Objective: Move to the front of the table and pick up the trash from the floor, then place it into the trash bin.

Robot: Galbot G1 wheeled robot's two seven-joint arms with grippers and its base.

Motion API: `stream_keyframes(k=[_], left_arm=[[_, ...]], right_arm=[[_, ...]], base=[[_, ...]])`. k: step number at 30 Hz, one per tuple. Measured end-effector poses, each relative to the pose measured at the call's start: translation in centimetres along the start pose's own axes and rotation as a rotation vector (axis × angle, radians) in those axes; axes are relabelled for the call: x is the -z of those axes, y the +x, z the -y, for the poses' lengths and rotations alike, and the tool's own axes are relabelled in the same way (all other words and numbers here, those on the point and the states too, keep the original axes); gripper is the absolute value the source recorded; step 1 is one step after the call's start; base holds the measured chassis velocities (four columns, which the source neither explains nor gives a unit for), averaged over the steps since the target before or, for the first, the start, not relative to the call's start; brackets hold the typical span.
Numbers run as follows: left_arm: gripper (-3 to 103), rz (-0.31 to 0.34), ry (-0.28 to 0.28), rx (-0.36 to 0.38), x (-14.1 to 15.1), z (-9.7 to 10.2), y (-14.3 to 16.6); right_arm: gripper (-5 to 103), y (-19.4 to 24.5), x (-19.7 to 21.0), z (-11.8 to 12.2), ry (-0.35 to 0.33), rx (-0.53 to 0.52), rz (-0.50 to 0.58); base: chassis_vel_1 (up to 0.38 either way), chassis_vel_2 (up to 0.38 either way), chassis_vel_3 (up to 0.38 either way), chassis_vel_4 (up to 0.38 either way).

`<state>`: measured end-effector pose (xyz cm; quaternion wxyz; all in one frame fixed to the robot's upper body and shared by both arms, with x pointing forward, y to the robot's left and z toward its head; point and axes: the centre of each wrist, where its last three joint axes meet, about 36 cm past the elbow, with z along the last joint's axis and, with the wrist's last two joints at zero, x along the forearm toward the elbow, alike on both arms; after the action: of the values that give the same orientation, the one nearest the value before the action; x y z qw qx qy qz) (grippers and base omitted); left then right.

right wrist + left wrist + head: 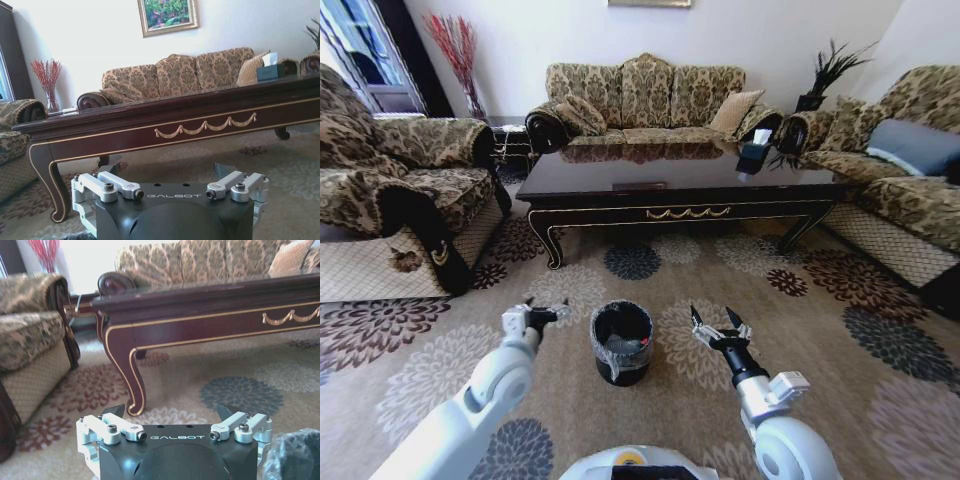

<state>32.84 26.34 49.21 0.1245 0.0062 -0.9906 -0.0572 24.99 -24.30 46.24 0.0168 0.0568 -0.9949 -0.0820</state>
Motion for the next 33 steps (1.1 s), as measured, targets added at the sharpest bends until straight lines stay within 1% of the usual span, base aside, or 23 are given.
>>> stream_keyframes(k=[3, 4, 7, 9, 11, 12, 14, 16, 19, 22, 25, 27, 29, 33], left_arm=[[100, 0.097, -0.028, 0.053, -1.7, -2.1, 1.7], [100, 0.097, -0.028, 0.053, -1.7, -2.1, 1.7], [100, 0.135, -0.034, 0.078, -3.0, -3.3, 2.8], [100, 0.157, -0.035, 0.087, -4.2, -4.2, 4.3], [100, 0.162, -0.033, 0.087, -4.4, -4.4, 4.7], [100, 0.174, -0.030, 0.087, -5.0, -4.8, 5.5], [100, 0.195, -0.026, 0.091, -5.8, -5.4, 6.5], [100, 0.207, -0.025, 0.091, -6.2, -5.7, 7.0], [100, 0.249, -0.034, 0.086, -7.5, -6.2, 8.6], [100, 0.255, -0.035, 0.080, -8.2, -6.2, 9.3], [100, 0.251, -0.038, 0.081, -9.8, -6.1, 10.6], [100, 0.250, -0.037, 0.083, -10.0, -6.1, 10.7], [100, 0.250, -0.035, 0.086, -10.2, -6.2, 10.9], [100, 0.261, -0.034, 0.088, -9.9, -6.3, 10.8]], right_arm=[[100, -0.3, -0.7, 1.3, 0.058, 0.010, 0.042], [100, -0.3, -0.7, 1.3, 0.058, 0.010, 0.042], [100, -0.4, -1.1, 1.7, 0.087, 0.021, 0.074], [100, -0.2, -1.6, 2.0, 0.101, 0.023, 0.088], [100, -0.1, -1.7, 2.1, 0.111, 0.020, 0.091], [100, 0.0, -1.9, 2.4, 0.136, 0.012, 0.098], [100, 0.0, -2.1, 2.8, 0.162, 0.005, 0.109], [100, 0.0, -2.1, 3.0, 0.167, 0.002, 0.112], [100, -0.1, -2.5, 3.8, 0.184, -0.003, 0.130], [100, 0.0, -2.7, 4.2, 0.190, -0.009, 0.131], [100, 0.1, -2.9, 4.5, 0.198, -0.011, 0.133], [100, 0.1, -2.9, 4.5, 0.201, -0.009, 0.134], [100, 0.3, -2.9, 4.7, 0.222, -0.002, 0.142], [100, 0.4, -2.9, 4.8, 0.234, 0.005, 0.146]], base=[[0.000, 0.000, 0.000, 0.000], [0.000, 0.000, 0.000, 0.000], [0.000, 0.000, 0.000, 0.000], [0.000, 0.000, 0.000, 0.000], [0.000, 0.000, 0.000, 0.000], [0.000, 0.000, 0.000, 0.000], [0.000, 0.000, 0.000, 0.000], [0.000, 0.000, 0.000, 0.000], [0.000, 0.000, 0.000, 0.000], [0.000, 0.000, 0.000, 0.000], [0.000, 0.000, 0.000, 0.000], [0.000, 0.000, 0.000, 0.000], [0.000, 0.000, 0.000, 0.000], [0.000, 0.000, 0.000, 0.000]])
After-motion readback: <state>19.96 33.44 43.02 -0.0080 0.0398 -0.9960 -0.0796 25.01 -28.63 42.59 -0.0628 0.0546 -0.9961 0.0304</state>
